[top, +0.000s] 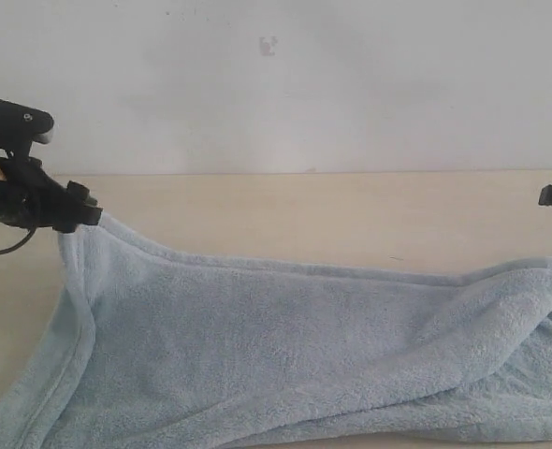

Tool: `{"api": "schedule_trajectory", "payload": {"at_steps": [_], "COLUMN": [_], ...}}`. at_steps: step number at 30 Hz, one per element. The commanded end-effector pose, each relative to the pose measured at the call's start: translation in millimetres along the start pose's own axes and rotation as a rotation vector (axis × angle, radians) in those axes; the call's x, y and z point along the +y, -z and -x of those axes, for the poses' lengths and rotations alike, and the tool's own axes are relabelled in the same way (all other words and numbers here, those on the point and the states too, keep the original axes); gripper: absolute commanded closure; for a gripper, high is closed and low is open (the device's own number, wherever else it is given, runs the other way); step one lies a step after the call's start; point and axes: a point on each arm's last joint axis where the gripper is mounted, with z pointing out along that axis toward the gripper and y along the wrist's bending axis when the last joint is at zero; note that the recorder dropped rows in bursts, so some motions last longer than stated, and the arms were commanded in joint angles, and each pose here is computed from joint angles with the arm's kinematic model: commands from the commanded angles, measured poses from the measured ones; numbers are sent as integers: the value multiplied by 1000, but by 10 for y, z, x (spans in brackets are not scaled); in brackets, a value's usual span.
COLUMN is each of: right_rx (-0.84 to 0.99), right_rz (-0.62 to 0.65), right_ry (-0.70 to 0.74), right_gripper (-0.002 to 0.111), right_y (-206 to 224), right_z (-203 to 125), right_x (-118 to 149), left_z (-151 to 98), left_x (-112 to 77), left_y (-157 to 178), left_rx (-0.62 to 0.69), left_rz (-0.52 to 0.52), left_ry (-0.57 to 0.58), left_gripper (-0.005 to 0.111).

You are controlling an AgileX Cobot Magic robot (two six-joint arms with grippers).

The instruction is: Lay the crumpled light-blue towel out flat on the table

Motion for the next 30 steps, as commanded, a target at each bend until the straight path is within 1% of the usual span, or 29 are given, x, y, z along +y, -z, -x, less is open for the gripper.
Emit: {"api": "schedule_trajectory", "payload": {"at_steps": [1, 3, 4, 5, 6, 7, 9, 10, 11, 13, 14, 16, 18, 19, 20, 21, 22, 23, 24, 28, 30], "right_rx": [-37, -81, -91, -89, -77, -57, 22, 58, 102, 167, 198, 249, 287, 290, 287, 293, 312, 339, 368, 431, 438], "right_rz": [74, 131, 156, 182, 206, 221, 263, 278, 291, 296, 286, 251, 210, 190, 166, 151, 145, 143, 143, 153, 154], "right_ry": [-36, -64, -45, -8, 34, 58, 128, 154, 171, 202, 223, 234, 203, 184, 164, 157, 149, 147, 145, 146, 146], "right_gripper": [66, 66, 66, 66, 67, 67, 68, 71, 77, 96, 107, 108, 108, 108, 108, 108, 108, 108, 108, 108, 108], "right_y": [368, 679, 849, 1022, 1155, 1211, 1289, 1301, 1290, 1226, 1180, 1092, 1008, 989, 969, 960, 960, 957, 959, 978, 981], "right_z": [265, 432, 492, 511, 503, 477, 386, 342, 272, 97, -8, -210, -449, -536, -630, -718, -800, -875, -931, -1001, -1007], "right_x": [147, 243, 288, 334, 378, 406, 493, 536, 571, 606, 604, 545, 442, 402, 355, 318, 293, 274, 264, 262, 263], "left_z": [342, 568, 649, 679, 670, 636, 545, 446, 364, 149, 42, -131, -272, -333, -389, -429, -466, -484, -478, -442, -464], "left_x": [87, 136, 155, 157, 159, 153, 127, 97, 66, -17, -88, -277, -511, -645, -768, -862, -930, -965, -969, -914, -916], "left_y": [306, 627, 820, 972, 1091, 1148, 1199, 1202, 1199, 1173, 1157, 1133, 1132, 1145, 1167, 1193, 1208, 1212, 1204, 1119, 1071], "left_rx": [-123, -226, -253, -243, -207, -157, -45, 54, 118, 250, 296, 349, 366, 360, 352, 342, 336, 332, 323, 284, 304], "left_rz": [26, 45, 49, 46, 41, 34, 13, -5, -23, -66, -108, -216, -352, -432, -508, -568, -601, -604, -590, -491, -477], "left_ry": [72, 77, 103, 127, 163, 194, 240, 262, 287, 328, 316, 286, 230, 169, 76, -31, -105, -139, -149, -102, -70], "left_gripper": [35, 35, 35, 35, 36, 41, 57, 69, 81, 103, 102, 102, 102, 102, 102, 103, 103, 103, 103, 103, 103]}}
